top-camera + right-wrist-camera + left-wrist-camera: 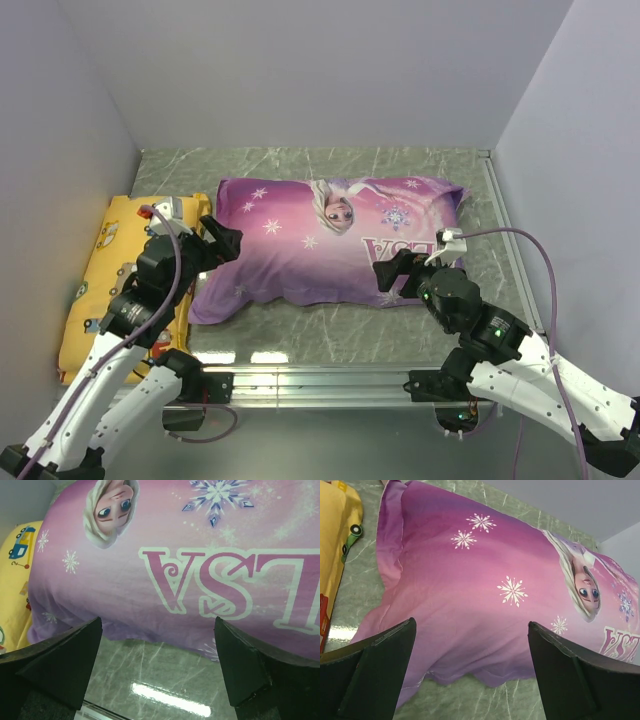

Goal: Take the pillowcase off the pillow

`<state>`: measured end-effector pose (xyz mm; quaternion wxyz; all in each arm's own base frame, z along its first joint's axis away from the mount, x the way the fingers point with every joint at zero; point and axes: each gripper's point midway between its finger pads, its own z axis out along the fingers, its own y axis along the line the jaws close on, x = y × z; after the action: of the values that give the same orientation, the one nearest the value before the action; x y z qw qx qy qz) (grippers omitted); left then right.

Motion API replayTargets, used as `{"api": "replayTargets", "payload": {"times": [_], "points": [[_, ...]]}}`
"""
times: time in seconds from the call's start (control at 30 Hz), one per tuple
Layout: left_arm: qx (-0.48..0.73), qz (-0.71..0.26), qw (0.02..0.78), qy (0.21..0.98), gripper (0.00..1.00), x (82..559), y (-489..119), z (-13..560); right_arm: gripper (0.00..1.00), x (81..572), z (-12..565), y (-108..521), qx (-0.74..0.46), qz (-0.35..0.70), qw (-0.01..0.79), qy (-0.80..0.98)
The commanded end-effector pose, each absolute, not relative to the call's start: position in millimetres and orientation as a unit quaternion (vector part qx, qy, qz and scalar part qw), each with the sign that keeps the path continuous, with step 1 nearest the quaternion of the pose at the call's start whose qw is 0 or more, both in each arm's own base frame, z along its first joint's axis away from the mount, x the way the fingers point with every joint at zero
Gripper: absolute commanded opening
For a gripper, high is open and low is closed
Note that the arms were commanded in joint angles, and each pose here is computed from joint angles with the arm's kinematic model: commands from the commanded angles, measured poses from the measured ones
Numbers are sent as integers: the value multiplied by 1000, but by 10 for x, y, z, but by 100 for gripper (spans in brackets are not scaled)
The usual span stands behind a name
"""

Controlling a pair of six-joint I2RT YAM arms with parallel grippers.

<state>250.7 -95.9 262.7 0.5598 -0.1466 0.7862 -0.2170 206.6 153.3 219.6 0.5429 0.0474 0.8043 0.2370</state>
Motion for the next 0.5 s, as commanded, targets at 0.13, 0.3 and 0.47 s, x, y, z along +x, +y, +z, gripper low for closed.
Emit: {"api": "replayTargets", "payload": {"times": [0.13,0.3,0.47], "points": [[-169,-210,546,793,99,2575,-953,2613,100,2154,2186,1424,48,189,560,805],[-176,-238,531,794,99,2580,-1061,2429,99,2260,2034,1244,73,115,563,816],[-176,-261,514,798,99,2569,-1169,2244,100,2293,1819,1050,110,59,557,821]]}}
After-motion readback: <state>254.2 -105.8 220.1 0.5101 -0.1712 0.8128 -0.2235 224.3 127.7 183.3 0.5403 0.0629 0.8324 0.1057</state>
